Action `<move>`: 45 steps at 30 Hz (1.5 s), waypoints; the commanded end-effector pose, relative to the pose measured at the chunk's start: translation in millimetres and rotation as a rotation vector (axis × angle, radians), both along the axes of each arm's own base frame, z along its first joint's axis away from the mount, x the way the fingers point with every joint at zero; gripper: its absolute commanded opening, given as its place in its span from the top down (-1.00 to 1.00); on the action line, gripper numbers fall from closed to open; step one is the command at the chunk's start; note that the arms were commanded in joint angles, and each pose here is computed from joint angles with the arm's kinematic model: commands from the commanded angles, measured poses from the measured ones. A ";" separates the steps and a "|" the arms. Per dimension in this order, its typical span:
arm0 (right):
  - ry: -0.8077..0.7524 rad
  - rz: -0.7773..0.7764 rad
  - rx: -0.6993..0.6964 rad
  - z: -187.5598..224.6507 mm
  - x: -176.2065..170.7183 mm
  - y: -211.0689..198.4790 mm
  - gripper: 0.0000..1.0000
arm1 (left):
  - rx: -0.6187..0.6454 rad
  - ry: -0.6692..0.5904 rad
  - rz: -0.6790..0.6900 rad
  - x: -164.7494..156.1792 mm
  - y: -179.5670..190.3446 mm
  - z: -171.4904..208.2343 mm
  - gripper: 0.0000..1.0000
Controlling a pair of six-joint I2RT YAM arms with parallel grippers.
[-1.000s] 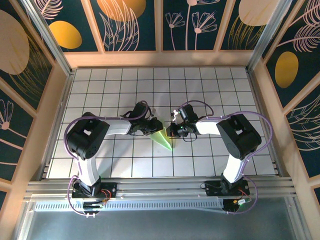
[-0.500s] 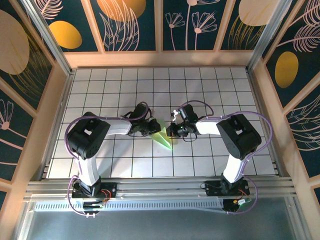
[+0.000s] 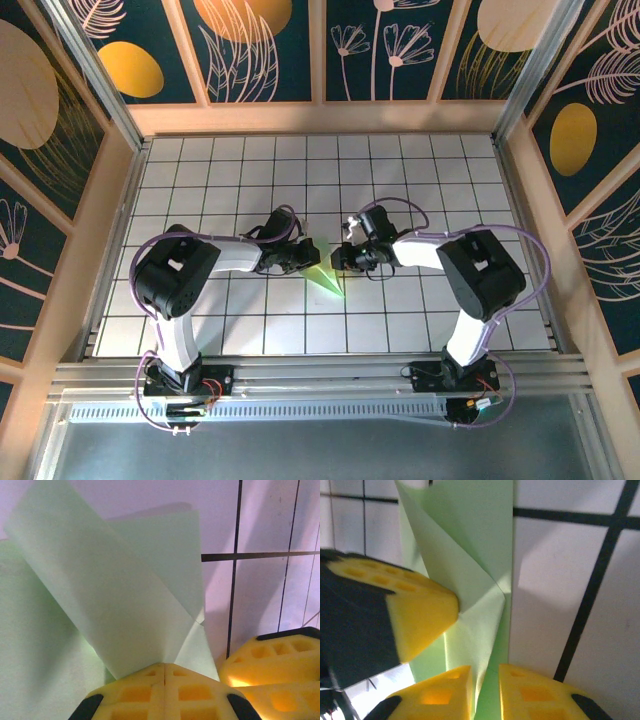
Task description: Fold a paper plane with a square sheet of paper (fold left side to right side)
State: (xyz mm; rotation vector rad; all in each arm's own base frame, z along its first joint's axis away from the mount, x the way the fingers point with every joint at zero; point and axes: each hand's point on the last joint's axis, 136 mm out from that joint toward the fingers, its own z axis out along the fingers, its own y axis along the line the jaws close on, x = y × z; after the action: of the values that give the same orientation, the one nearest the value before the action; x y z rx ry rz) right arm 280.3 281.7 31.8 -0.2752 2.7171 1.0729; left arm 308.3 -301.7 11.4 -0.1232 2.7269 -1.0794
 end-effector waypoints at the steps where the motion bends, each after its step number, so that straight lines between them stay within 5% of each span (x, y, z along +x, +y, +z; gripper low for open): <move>1: -0.062 -0.014 0.027 34.5 8.1 -0.9 0.43 | 0.128 0.090 0.040 -18.8 25.8 -38.2 0.92; 6: -0.049 0.019 0.037 45.7 -11.4 -7.8 0.44 | 0.126 0.083 0.041 -17.6 25.5 -35.9 0.93; 11: 0.041 0.074 0.141 51.2 -38.8 -1.3 1.00 | 0.126 0.079 0.044 -16.3 25.5 -34.7 0.93; 45: 0.180 0.115 0.002 -17.1 -84.2 -5.3 1.00 | 0.141 0.081 0.045 -16.6 27.7 -36.0 0.93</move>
State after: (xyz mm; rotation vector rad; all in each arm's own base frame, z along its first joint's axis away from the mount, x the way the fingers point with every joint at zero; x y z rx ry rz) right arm 205.4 283.1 29.0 -0.3645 2.8345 1.2331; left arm 308.8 -300.9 11.7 -0.1254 2.7221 -1.0723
